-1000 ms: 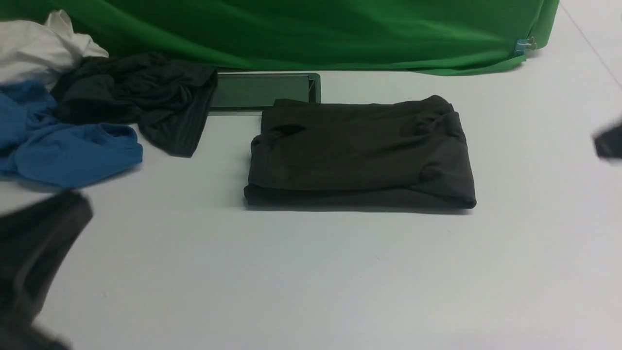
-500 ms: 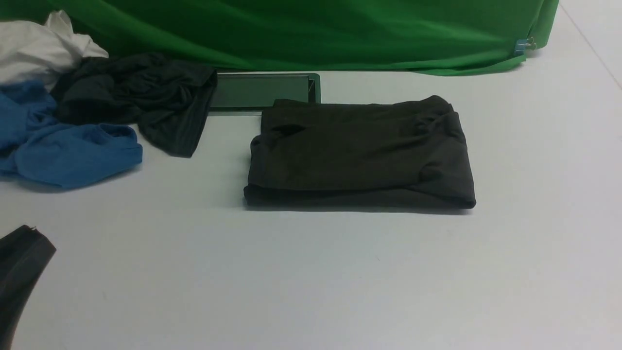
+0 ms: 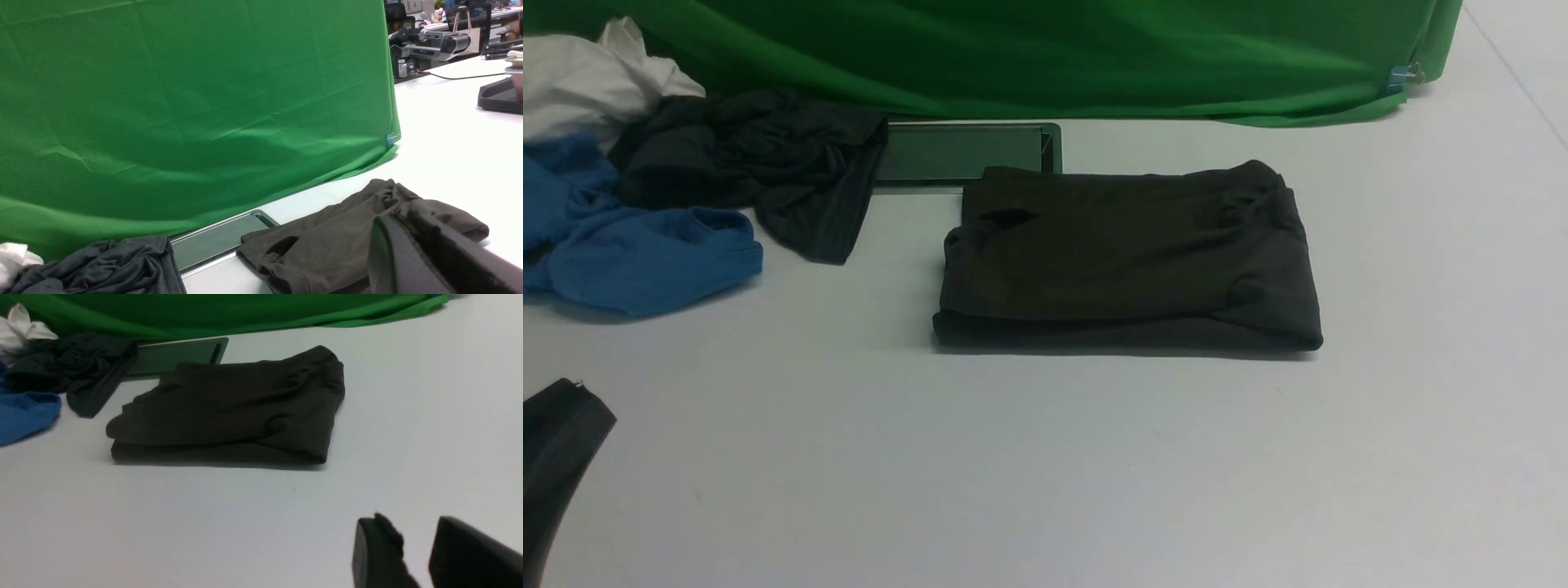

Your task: Fold a long-sleeved shirt on a white desktop.

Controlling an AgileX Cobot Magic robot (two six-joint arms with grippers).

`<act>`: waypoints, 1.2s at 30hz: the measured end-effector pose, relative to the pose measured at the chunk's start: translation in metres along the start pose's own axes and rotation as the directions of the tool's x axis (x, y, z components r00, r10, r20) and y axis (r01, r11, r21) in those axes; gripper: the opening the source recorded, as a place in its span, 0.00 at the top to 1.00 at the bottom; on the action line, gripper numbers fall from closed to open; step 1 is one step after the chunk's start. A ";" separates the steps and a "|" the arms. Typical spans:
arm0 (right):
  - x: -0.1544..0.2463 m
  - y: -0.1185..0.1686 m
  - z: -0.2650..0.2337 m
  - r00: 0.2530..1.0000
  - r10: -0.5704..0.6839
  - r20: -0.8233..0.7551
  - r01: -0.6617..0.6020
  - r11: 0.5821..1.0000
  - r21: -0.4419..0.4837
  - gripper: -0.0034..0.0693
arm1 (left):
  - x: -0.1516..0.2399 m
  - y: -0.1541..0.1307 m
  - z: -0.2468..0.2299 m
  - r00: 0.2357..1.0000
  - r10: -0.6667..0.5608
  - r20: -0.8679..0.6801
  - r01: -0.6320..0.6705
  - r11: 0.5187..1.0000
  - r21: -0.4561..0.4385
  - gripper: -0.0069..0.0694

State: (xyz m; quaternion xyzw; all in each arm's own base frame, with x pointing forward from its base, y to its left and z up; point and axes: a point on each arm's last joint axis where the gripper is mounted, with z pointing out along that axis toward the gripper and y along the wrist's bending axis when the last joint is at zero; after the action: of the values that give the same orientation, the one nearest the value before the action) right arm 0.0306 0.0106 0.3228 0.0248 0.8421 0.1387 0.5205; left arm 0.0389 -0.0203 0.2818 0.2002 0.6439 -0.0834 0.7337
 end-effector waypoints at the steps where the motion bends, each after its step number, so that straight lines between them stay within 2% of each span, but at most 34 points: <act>1: 0.000 -0.001 0.000 1.000 -0.004 0.002 0.004 1.000 0.007 0.64 | 0.000 0.000 0.000 1.000 0.000 0.000 0.000 1.000 0.000 0.89; 3: 0.000 -0.001 -0.001 1.000 -0.011 0.017 0.011 1.000 0.023 0.68 | 0.000 0.000 0.000 1.000 0.000 0.000 0.000 1.000 0.000 0.89; 4: 0.000 -0.001 -0.002 0.999 -0.042 0.034 0.041 0.999 0.034 0.74 | 0.000 0.000 0.000 1.000 0.000 0.000 0.000 1.000 0.000 0.89; 5: 0.001 -0.001 -0.002 0.994 -0.095 0.058 0.092 0.995 0.044 0.81 | 0.000 0.000 0.000 1.000 0.000 0.000 0.000 1.000 0.000 0.89; 7: 0.001 -0.001 0.000 0.975 -0.186 0.124 0.180 0.982 0.060 0.88 | 0.000 0.000 0.000 1.000 0.000 0.000 0.000 1.000 0.000 0.89; 9: 0.006 -0.003 0.005 0.945 -0.269 0.186 0.257 0.962 0.087 0.91 | 0.000 0.000 0.000 1.000 0.000 0.000 0.000 1.000 0.000 0.89; 14: 0.042 -0.019 0.036 0.912 -0.305 0.275 0.277 0.951 0.138 0.92 | 0.000 0.000 0.000 1.000 0.000 0.000 0.000 1.000 0.000 0.89; 21: 0.101 -0.041 0.074 0.939 -0.251 0.236 0.220 0.964 0.150 0.92 | 0.000 0.000 0.000 1.000 0.001 0.000 -0.001 1.000 0.000 0.89; 36: 0.104 -0.046 0.077 0.938 -0.226 0.264 0.180 0.965 0.188 0.92 | 0.000 0.000 0.000 1.000 0.001 0.001 -0.001 1.000 0.000 0.88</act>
State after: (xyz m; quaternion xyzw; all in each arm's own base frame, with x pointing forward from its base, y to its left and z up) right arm 0.0555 0.0022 0.1883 -0.0009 0.7655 0.0105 0.6434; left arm 0.0388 -0.0202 0.2818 0.2003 0.6435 -0.0831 0.7341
